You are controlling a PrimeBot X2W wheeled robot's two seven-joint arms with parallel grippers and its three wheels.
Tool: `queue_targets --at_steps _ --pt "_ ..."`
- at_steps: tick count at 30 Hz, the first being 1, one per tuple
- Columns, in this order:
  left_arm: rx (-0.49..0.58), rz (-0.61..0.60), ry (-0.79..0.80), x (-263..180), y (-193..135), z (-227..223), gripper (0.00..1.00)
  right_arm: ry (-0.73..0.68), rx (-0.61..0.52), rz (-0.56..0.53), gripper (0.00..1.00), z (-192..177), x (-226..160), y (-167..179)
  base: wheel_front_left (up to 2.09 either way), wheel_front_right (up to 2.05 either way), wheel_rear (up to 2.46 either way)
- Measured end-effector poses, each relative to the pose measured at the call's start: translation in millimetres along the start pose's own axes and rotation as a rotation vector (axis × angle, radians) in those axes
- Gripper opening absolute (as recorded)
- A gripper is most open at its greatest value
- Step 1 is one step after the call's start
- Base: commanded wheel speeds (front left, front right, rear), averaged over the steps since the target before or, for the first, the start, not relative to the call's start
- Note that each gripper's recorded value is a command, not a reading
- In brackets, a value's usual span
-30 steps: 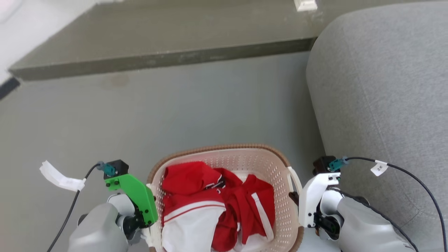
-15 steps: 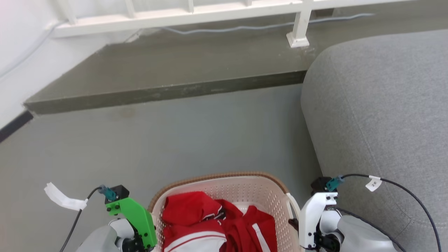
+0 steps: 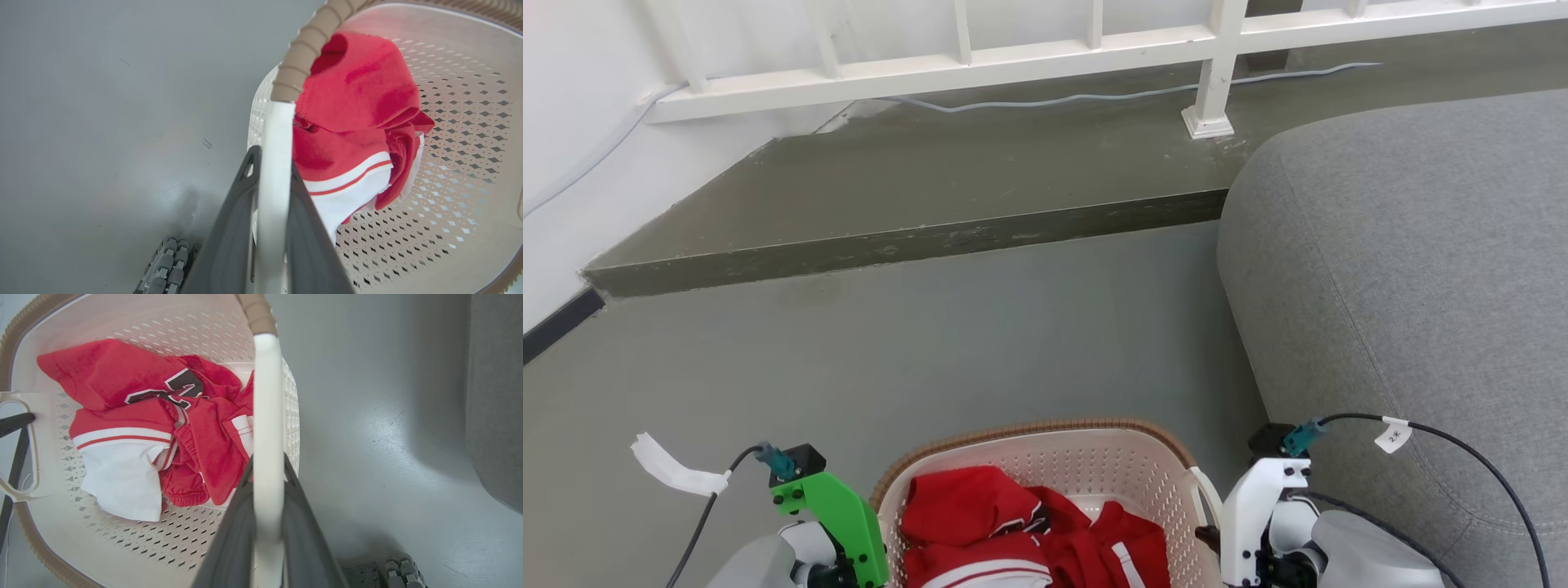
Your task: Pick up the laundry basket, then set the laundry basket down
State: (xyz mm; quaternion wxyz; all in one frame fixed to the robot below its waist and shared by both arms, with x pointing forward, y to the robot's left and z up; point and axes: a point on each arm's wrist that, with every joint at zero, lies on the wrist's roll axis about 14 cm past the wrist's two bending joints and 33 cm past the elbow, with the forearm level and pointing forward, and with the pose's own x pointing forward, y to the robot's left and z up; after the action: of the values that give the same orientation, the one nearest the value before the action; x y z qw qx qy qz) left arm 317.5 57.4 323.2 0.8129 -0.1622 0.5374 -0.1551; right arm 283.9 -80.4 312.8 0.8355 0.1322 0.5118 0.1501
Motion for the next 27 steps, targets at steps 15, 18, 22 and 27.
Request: queue_targets --at_steps 15,18,22,27 --pt "-0.015 -0.003 0.009 0.5 0.4 -2.5 0.00 0.018 0.000 0.002 0.00 -3.6 0.3 0.2 0.00 0.00 0.00" --pt "-0.015 -0.002 0.011 0.7 0.7 -3.0 0.00 0.019 0.003 0.003 0.00 -4.1 0.5 0.3 0.00 0.00 0.00" --pt "-0.015 -0.002 0.013 1.0 1.2 -3.2 0.00 0.021 0.010 0.005 0.00 -4.7 0.7 0.7 0.00 0.00 0.00" --pt "-0.016 -0.001 0.015 1.4 1.7 -3.6 0.00 0.024 0.012 0.007 0.00 -5.6 1.2 0.9 0.00 0.00 0.00"
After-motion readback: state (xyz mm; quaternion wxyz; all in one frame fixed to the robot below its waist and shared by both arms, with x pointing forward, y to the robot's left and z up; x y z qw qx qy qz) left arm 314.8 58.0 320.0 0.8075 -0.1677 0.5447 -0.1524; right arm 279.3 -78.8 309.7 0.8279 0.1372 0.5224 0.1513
